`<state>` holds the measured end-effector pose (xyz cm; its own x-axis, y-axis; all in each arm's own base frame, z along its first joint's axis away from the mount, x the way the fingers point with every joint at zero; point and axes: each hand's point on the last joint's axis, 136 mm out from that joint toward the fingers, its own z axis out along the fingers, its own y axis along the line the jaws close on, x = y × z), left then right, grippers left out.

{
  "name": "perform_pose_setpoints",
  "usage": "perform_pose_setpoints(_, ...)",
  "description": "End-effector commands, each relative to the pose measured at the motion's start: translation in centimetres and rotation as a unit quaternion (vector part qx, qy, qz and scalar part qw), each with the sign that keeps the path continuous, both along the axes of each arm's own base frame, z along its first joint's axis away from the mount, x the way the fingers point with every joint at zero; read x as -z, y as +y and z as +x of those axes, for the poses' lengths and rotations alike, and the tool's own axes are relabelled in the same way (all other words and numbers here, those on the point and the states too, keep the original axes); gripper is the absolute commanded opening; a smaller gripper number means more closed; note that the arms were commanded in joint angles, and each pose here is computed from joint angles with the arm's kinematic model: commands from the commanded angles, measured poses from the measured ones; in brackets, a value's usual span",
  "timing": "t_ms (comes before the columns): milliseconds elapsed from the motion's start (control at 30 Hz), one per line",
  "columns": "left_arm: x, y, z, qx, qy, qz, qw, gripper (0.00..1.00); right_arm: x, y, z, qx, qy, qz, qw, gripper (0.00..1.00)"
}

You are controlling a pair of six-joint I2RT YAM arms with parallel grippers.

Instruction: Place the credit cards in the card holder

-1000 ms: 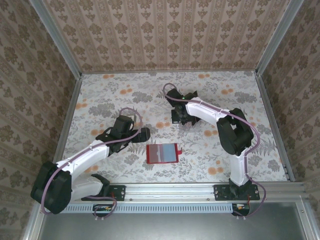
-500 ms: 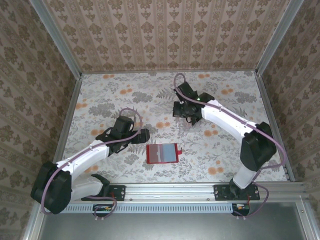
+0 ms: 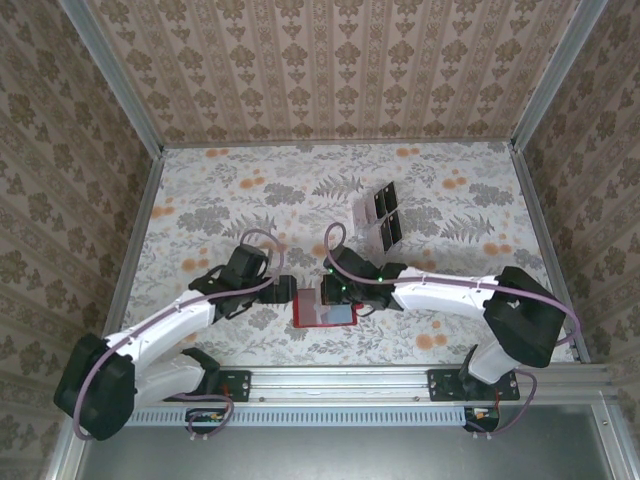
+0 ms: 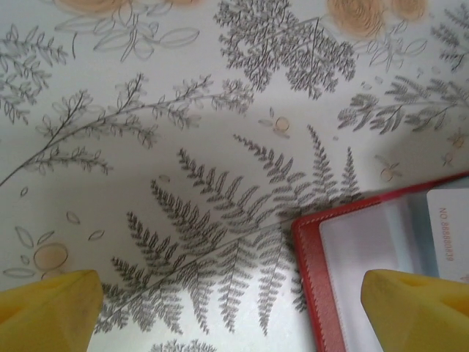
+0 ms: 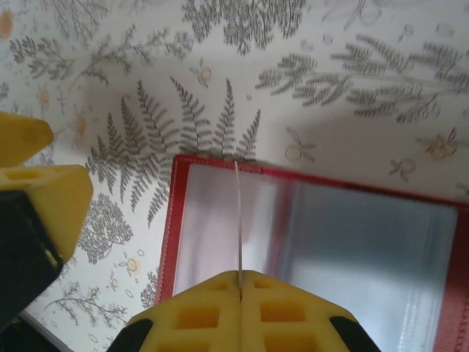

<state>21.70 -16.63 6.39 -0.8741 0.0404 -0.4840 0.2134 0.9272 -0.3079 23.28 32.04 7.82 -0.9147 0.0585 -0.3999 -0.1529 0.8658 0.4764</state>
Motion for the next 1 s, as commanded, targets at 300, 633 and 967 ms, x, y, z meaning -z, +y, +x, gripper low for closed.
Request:
perform_pose_setpoints(300, 1.2, -1.3, -1.5, 0.028, 0.01, 0.032, 0.999, 1.0, 1.8, -3.9, -0.3, 0.074, -0.028, 0.02, 0.997, 0.0)
perform_pose_setpoints(633, 1.1, -3.7, -2.8, 0.066, -0.017, 0.048, 0.997, 1.0, 3.1, -4.6, -0.8, 0.085, -0.02, 0.027, 0.996, 0.0)
perform_pose_setpoints(967, 2.5, -4.0, -2.5, 0.06, -0.024, 0.069, 0.996, 1.0, 3.2, -4.6, -0.8, 0.087, -0.02, 0.028, 0.996, 0.0)
